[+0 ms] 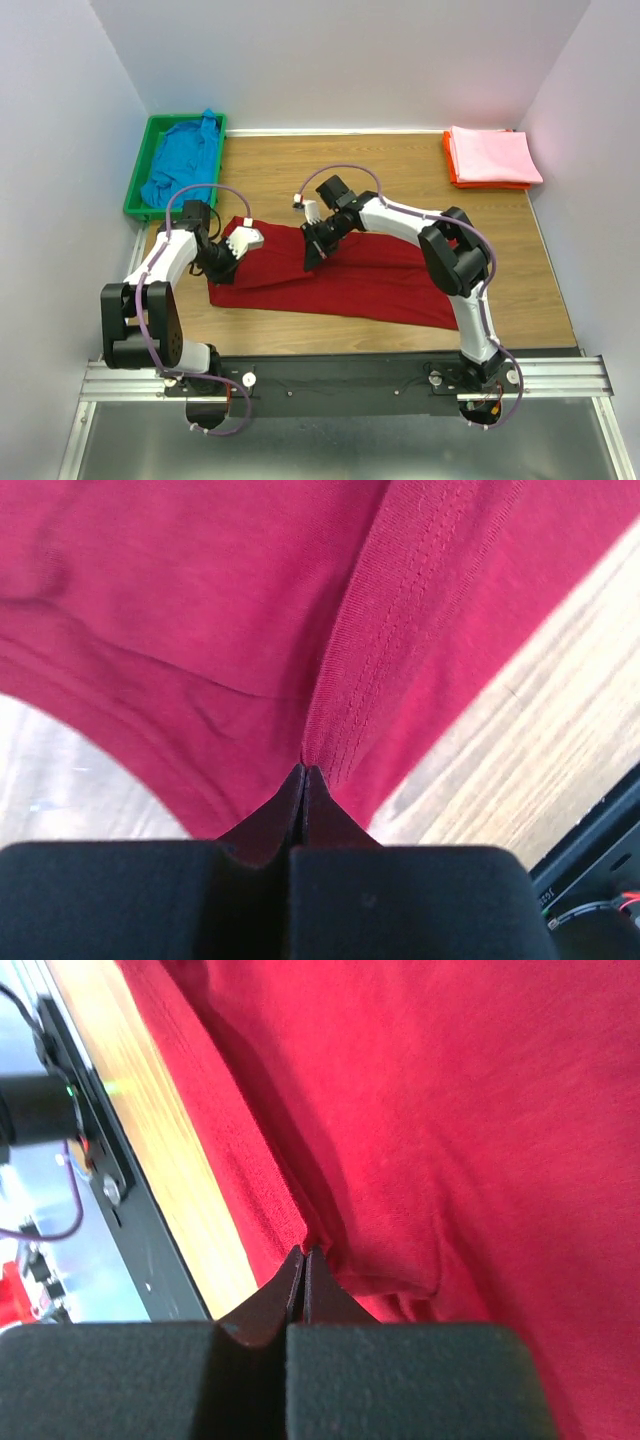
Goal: Fold and stack the t-shirts
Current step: Fold the tshirt
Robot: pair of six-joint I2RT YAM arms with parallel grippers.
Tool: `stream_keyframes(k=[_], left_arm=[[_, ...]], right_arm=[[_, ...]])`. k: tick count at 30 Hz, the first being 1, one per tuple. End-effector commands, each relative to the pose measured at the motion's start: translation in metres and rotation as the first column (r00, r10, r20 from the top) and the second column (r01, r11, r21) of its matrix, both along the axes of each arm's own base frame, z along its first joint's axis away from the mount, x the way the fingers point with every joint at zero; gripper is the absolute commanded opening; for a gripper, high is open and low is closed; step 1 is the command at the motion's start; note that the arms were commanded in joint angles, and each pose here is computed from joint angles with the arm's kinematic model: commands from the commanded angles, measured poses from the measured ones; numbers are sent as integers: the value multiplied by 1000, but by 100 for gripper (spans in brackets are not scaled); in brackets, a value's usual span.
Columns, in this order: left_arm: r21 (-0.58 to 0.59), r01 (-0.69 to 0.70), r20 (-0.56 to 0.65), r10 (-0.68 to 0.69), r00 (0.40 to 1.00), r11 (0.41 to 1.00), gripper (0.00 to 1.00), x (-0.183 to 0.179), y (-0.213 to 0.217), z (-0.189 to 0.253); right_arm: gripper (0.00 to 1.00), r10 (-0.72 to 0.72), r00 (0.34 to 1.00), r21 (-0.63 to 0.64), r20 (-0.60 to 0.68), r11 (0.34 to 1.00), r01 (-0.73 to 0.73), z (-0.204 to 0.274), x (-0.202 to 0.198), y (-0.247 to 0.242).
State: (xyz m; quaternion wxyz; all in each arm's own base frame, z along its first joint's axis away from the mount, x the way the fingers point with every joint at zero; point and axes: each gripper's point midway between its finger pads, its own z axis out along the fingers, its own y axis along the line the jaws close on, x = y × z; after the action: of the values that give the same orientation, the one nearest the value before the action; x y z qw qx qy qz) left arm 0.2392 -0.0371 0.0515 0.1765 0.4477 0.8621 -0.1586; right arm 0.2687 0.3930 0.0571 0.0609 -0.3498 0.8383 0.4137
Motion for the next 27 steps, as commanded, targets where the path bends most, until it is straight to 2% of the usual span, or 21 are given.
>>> stream_keyframes(k=[1, 7, 15, 20, 27], left_arm=[[0, 74, 22, -74, 997, 997, 0, -14, 0, -1], [9, 102, 13, -102, 995, 995, 2, -24, 1, -10], [7, 114, 40, -114, 993, 993, 6, -10, 0, -3], [-39, 118, 25, -117, 993, 992, 9, 1, -7, 0], [-70, 116, 16, -115, 993, 991, 12, 19, -11, 8]], right_arm=[[1, 57, 997, -24, 45, 998, -56, 0, -20, -3], [1, 88, 996, -55, 7, 995, -88, -15, -42, -7], [1, 76, 995, -41, 56, 996, -74, -1, -32, -3], [1, 58, 994, -36, 88, 998, -55, 8, -23, 0], [1, 2, 997, -31, 75, 1000, 0, 10, -6, -7]])
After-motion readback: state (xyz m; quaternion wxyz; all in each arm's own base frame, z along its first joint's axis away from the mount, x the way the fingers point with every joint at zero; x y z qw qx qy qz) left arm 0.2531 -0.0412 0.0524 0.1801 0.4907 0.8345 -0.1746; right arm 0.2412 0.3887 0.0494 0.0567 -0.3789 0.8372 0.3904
